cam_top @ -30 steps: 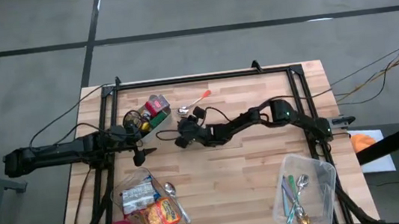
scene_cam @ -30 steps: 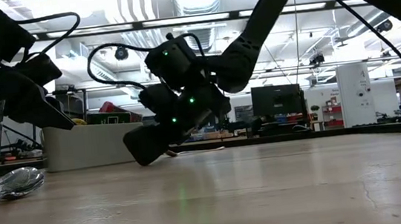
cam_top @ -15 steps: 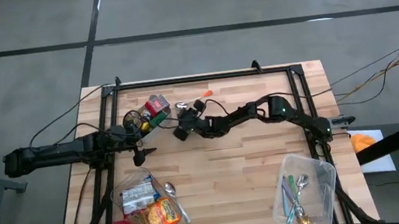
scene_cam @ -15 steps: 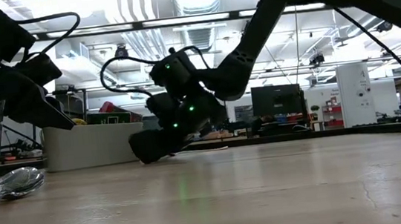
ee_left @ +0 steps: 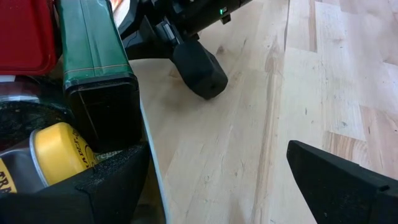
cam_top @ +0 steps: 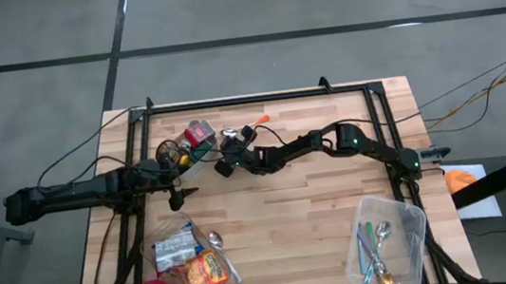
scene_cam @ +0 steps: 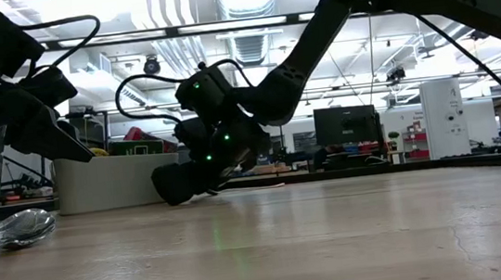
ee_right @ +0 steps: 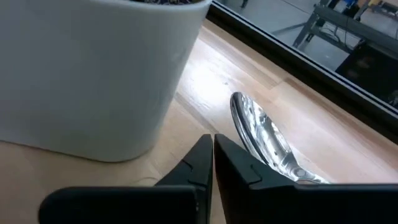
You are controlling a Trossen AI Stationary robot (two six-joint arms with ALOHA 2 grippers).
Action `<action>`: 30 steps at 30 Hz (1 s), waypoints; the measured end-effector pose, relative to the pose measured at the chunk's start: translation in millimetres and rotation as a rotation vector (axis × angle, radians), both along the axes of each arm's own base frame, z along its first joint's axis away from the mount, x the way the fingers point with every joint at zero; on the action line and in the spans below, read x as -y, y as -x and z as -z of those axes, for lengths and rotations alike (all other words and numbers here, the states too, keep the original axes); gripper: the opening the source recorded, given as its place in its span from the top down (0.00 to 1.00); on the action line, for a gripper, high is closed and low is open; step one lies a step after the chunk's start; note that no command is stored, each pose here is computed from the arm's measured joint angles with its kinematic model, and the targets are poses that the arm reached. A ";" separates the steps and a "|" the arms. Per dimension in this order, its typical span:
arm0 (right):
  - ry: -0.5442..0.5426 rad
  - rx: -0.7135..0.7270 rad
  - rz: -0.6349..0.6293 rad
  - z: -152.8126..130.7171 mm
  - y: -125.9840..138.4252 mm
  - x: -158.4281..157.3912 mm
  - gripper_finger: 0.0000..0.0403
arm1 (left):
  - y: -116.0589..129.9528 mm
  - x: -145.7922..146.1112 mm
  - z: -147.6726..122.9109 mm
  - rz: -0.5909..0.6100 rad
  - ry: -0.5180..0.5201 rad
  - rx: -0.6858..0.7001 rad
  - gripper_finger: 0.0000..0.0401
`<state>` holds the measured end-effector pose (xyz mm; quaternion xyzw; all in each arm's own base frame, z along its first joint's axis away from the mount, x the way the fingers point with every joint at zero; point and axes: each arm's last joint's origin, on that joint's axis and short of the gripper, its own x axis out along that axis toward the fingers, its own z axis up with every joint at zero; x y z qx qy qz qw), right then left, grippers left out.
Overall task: Pick & Place Food Item
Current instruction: Put the orange spoon into the white bin
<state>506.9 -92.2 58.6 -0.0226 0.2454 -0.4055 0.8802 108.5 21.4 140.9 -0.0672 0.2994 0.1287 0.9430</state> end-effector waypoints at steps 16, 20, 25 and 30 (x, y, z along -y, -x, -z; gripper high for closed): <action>-0.040 -0.108 0.052 -9.5 8.7 -23.0 0.97 | 0.0 0.0 0.0 0.000 0.000 0.000 0.04; -0.003 -0.111 0.081 -13.7 9.5 -27.7 0.97 | 0.0 0.0 0.0 0.000 0.000 0.000 0.04; 0.009 -0.048 0.099 -17.9 7.1 -21.4 0.97 | 0.0 0.0 0.0 0.000 0.000 0.000 0.04; -0.034 0.021 0.139 -20.3 7.1 -8.9 0.97 | 0.0 0.0 0.0 -0.001 0.000 0.000 0.04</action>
